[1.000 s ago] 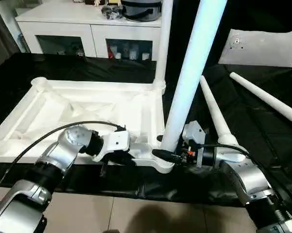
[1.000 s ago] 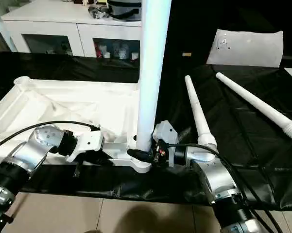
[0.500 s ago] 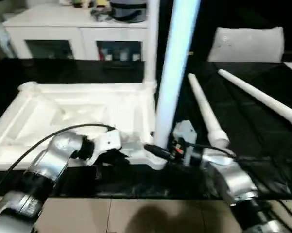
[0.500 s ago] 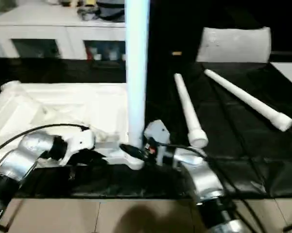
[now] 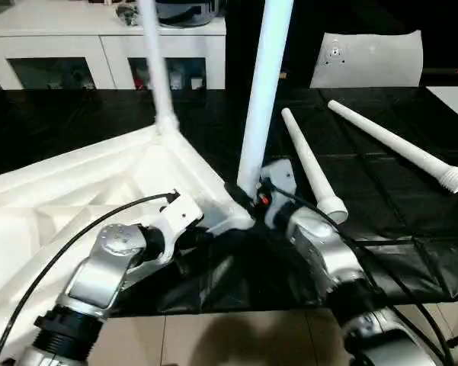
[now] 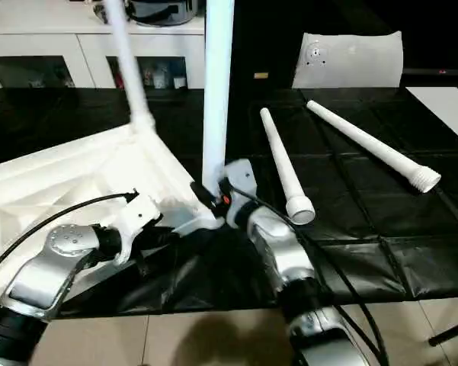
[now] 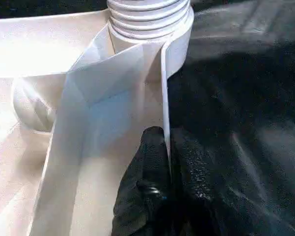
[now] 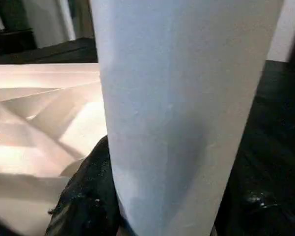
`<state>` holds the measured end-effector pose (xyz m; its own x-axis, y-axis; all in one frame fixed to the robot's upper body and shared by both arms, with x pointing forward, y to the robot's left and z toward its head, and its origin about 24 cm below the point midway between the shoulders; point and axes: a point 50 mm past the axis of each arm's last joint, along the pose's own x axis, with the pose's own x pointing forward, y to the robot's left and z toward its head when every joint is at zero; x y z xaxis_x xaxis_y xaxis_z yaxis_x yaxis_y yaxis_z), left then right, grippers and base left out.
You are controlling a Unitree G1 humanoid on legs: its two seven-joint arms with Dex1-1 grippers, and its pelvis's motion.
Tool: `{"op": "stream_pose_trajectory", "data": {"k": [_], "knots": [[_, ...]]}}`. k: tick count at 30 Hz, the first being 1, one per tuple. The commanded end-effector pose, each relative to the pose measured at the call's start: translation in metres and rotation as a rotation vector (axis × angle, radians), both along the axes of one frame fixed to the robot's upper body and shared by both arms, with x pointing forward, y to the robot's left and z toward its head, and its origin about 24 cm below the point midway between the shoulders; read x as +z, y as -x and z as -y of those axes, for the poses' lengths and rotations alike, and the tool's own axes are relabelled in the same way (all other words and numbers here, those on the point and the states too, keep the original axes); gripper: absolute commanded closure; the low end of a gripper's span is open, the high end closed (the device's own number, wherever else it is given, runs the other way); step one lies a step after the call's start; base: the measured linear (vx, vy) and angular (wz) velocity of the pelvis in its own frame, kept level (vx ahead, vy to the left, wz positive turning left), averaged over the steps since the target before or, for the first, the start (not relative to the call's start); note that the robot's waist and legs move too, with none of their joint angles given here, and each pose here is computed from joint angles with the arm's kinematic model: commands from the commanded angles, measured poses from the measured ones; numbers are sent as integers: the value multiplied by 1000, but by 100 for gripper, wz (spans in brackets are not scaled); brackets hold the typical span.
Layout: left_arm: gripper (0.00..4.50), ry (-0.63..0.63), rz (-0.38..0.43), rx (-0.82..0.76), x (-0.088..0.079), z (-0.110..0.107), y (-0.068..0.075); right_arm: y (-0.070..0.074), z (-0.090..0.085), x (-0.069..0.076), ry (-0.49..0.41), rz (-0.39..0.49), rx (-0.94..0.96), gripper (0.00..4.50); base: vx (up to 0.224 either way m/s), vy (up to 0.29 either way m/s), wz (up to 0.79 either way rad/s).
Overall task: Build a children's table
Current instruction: Rotate leg to tighten
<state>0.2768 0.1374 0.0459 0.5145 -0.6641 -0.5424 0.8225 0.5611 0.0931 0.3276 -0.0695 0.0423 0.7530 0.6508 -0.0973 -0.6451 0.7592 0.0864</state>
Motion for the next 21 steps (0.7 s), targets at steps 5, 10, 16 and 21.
{"op": "stream_pose_trajectory", "data": {"k": [5, 10, 16, 21], "knots": [[450, 14, 72, -86, 17, 19, 2, 11, 5, -42, 43, -209, -83, 259, 0, 0, 0], [450, 7, 73, -68, 18, 18, 0, 10, 1, -43, 9, -218, -89, 186, 0, 0, 0], [450, 13, 78, -78, 19, 17, -2, 9, -1, -41, -6, -216, -87, 137, 0, 0, 0], [450, -12, 77, -84, 15, 11, -6, 14, 9, -43, 14, -192, -65, 92, 0, 0, 0]]}}
